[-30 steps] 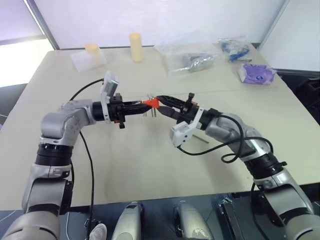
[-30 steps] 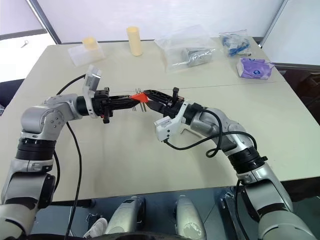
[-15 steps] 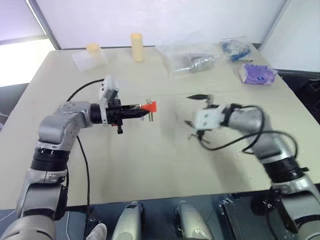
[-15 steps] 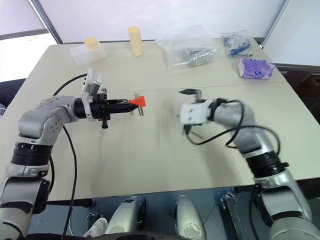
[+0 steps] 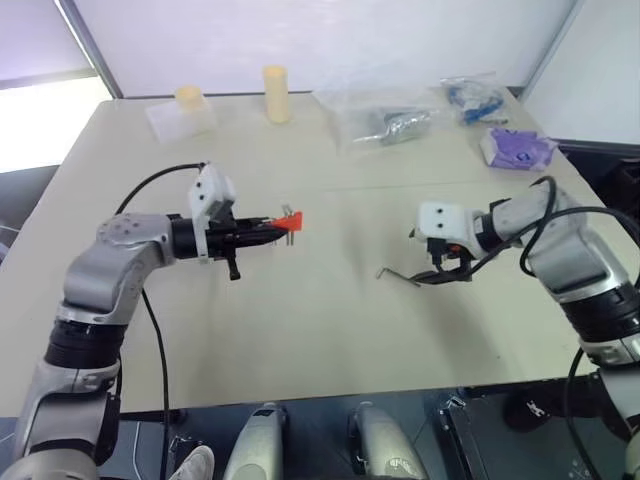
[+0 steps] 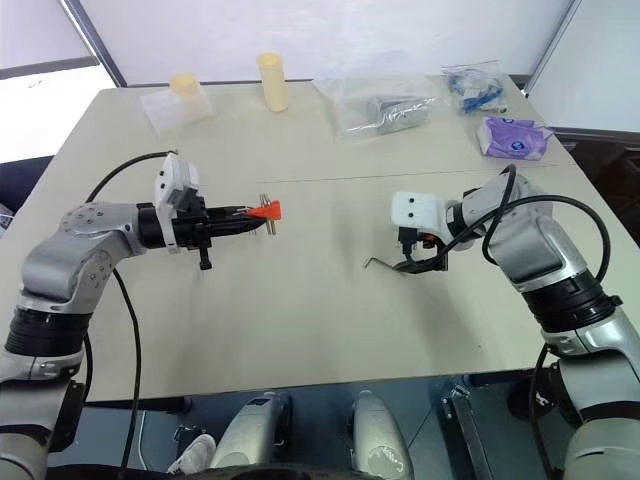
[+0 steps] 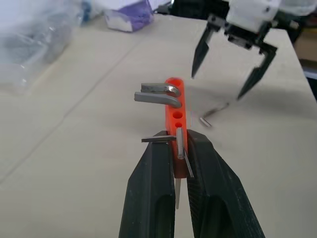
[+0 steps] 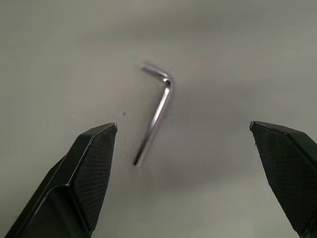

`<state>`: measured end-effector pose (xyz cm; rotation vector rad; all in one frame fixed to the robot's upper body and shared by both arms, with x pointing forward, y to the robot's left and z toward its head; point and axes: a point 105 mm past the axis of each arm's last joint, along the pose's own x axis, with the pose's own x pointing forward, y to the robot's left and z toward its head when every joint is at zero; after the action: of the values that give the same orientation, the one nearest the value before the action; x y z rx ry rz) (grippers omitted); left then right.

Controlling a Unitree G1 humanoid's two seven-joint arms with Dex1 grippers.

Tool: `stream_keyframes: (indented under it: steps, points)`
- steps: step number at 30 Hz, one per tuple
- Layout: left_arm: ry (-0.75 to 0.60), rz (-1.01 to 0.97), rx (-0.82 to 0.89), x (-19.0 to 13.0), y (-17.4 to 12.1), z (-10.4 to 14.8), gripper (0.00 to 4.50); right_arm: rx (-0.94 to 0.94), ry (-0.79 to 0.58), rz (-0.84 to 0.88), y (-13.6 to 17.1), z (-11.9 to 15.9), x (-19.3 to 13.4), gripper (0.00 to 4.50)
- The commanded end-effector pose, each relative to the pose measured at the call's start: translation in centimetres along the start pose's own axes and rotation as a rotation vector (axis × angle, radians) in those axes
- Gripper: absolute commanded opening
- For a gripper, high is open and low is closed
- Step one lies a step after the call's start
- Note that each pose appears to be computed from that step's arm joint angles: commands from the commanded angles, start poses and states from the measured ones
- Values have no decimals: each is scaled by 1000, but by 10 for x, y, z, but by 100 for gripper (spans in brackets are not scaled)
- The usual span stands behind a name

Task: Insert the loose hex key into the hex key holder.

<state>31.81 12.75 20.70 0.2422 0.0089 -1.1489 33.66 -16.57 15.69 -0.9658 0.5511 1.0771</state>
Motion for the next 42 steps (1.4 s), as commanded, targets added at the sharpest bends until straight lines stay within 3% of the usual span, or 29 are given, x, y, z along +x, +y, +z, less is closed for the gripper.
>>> stream_keyframes:
  steps: [1, 15, 18, 25, 30, 33, 37, 42]
  points:
    - [-41, 15, 36, -2, -4, 13, 0, -26, -5, -19, -1, 5, 3, 445]
    - [-42, 56, 26, -9, -5, 17, 0, 115, -55, -4, -4, 4, 36, 445]
    - [-41, 64, 25, -10, -6, 17, 0, 129, -36, -13, -7, -4, 43, 359]
    - [-31, 92, 25, -14, -5, 16, 0, 168, -4, -1, -7, -19, 54, 4]
    - [-35, 101, 21, -15, -4, 16, 0, 158, -32, -20, -8, -14, 52, 4]
    - [-43, 100, 14, -13, -4, 16, 0, 132, -173, -209, -33, 10, 41, 4]
    - [-49, 93, 7, -8, -3, 15, 0, 128, -521, -636, -81, 61, -5, 4]
    - [-73, 93, -11, -2, 3, 17, 0, 80, -919, -1010, -86, 119, -70, 4]
